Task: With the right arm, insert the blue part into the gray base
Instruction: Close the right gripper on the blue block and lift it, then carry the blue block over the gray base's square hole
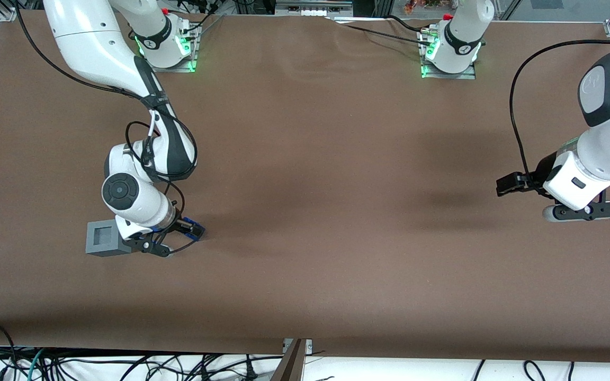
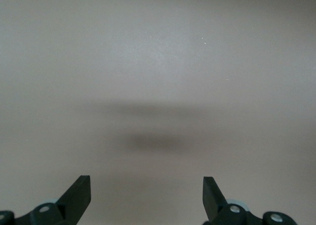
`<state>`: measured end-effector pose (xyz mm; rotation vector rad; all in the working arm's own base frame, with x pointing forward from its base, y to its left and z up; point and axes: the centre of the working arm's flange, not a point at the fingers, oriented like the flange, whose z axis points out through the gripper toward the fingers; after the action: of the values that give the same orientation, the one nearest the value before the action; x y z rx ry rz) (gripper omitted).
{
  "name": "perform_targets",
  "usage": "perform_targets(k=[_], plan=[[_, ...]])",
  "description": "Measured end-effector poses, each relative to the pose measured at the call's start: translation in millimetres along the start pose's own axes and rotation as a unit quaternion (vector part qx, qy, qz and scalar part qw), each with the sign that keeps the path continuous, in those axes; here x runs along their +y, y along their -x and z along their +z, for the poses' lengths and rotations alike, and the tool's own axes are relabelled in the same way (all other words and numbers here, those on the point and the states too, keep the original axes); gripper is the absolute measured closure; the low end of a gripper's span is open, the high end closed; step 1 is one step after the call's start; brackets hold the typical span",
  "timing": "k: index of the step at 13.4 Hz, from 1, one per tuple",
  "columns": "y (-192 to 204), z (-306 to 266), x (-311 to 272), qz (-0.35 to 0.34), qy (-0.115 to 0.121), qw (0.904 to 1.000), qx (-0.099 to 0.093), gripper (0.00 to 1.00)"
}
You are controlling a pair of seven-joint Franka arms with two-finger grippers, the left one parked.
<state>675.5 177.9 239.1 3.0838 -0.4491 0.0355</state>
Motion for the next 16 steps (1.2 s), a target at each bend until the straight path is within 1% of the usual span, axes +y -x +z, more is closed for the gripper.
perform_targets(k=[11,12,15,16], plan=[[0.2,5.0,-0.3,0.05,0.001,0.9988,-0.001,0.01],[0.3,4.9,-0.6,0.051,0.001,0.9987,-0.001,0.06],[0.5,4.7,-1.1,0.052,0.001,0.9987,-0.001,0.43],[0.3,4.2,-1.6,0.052,0.001,0.9987,-0.001,0.5]])
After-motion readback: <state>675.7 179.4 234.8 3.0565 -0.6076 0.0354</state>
